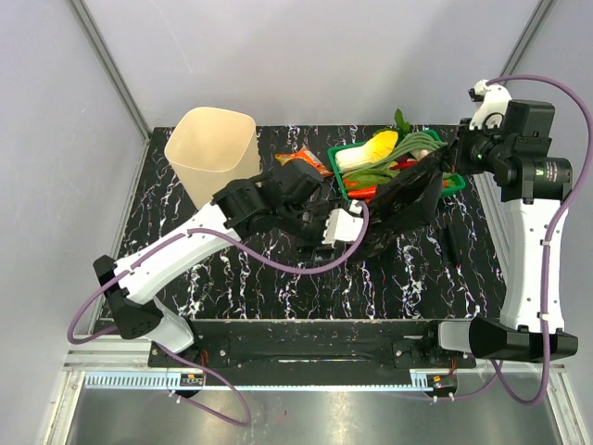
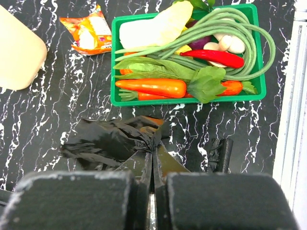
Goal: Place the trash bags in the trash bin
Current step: Unfold the trash bag at the center of the board, then move the trash bin to the center of the board.
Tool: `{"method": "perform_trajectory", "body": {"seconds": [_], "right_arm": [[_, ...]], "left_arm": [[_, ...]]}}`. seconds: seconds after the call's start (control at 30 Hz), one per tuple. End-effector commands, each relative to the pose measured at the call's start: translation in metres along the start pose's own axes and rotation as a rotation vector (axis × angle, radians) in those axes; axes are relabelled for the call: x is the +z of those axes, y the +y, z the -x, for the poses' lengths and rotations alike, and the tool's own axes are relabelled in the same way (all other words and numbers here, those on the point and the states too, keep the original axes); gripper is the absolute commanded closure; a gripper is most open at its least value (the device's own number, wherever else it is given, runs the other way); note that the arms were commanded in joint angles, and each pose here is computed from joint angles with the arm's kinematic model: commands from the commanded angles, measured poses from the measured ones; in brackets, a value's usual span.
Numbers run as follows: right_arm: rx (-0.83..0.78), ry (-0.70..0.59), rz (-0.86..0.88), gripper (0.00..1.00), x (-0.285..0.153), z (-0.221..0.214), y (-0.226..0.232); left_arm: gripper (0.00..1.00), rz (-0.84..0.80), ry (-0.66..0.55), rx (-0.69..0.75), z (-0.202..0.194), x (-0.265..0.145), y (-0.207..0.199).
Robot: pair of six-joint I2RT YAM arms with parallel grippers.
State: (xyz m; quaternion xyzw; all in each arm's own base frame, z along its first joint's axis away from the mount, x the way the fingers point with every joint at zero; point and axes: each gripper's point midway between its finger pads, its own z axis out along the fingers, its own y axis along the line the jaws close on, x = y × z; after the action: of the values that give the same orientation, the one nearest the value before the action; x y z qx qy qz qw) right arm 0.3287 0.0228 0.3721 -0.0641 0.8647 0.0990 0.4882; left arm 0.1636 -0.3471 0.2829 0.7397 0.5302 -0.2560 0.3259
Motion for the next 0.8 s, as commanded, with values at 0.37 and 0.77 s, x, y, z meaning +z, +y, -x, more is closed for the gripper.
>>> {"method": "perform_trajectory", "body": {"seconds": [0.37,0.77], "right_arm": [[-0.046,-0.091,0.096,1.0,-0.023,0.025,0.022],[-0.046,-0.059,0.123,1.0,-0.016,0.013,0.024]], "left_arm": [[0.16,0.651,0.192,-0.154,-0.074,-0.156,0.125],[0.16,0.392,0.544,-0.065,-0.193,-0.231,0.14]]}}
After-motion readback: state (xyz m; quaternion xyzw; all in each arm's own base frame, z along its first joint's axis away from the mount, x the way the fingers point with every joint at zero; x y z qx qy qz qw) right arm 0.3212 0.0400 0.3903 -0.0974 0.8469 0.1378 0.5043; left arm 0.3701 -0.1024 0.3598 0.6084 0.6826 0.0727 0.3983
